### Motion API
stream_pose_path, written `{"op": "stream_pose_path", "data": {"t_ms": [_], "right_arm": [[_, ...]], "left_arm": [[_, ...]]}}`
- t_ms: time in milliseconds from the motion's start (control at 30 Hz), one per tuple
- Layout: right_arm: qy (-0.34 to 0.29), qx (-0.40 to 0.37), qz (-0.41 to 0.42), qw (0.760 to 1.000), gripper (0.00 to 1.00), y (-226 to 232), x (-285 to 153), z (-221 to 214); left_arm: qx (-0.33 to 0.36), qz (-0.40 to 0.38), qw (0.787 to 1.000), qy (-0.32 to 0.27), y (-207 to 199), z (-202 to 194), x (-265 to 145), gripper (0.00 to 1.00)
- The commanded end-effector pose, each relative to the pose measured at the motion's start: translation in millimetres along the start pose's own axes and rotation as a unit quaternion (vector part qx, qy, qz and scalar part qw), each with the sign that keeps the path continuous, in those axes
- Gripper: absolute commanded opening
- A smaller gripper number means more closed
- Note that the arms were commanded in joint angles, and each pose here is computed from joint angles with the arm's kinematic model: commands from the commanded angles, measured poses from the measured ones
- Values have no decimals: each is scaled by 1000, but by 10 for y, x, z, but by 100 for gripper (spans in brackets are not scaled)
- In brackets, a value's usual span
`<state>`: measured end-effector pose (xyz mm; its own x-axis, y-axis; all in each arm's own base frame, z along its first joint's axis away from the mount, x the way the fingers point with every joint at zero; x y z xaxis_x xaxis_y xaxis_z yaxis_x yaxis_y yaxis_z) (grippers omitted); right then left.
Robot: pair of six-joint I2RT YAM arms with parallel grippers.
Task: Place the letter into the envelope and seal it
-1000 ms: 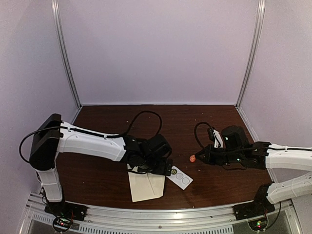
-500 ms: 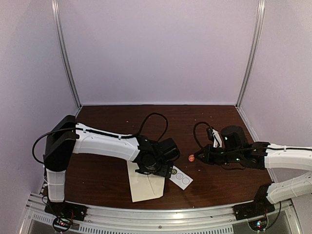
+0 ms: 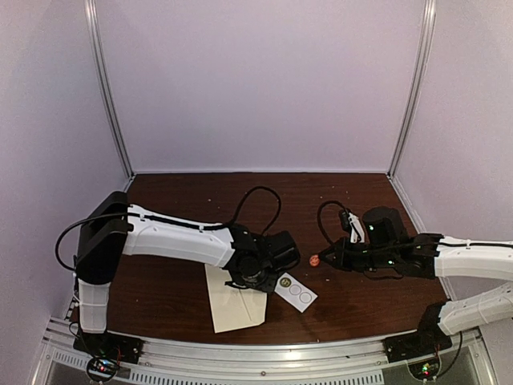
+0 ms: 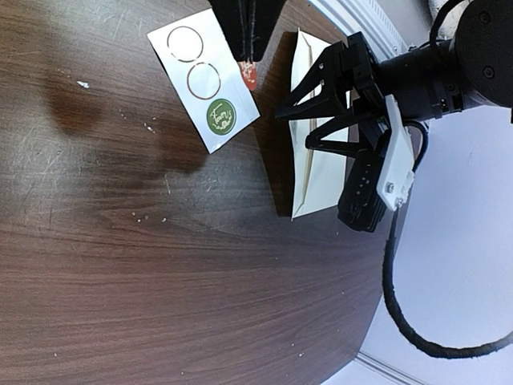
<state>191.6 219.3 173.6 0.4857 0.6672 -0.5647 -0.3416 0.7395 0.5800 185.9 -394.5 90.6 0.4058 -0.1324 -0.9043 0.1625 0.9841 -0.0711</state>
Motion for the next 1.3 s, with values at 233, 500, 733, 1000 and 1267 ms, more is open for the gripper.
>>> {"op": "stream_pose_path", "data": {"t_ms": [233, 500, 733, 1000, 1267], "right_arm": [[-7, 0, 1, 1000, 0, -11, -14, 12], [-7, 3, 1, 1000, 0, -14, -19, 8], [-5, 6, 4, 1000, 0, -6, -2, 7], [-4, 7, 7, 1000, 0, 0, -3, 7], [-4, 8, 9, 1000, 0, 8, 0, 8]], "left_arm": [[0, 33, 999, -19, 43, 38, -121, 38], [-16, 34, 999, -25, 148, 34, -230, 32], [-29, 40, 998, -24, 265, -17, -273, 25], [-40, 59, 997, -22, 406, -68, -302, 20], [-56, 62, 996, -25, 512, -99, -365, 14]]}}
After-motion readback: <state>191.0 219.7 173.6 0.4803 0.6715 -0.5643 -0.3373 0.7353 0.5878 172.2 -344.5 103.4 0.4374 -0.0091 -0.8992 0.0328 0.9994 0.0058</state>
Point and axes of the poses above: each gripper's point midway between its finger pads, its own x axis out along the fingers, its own y axis along the line the jaws close on, z = x × y, the point moved 6 cm from there along -x, back along the fingers, and after that the axes turned 9 degrees about -x, right-handed, at the moved point
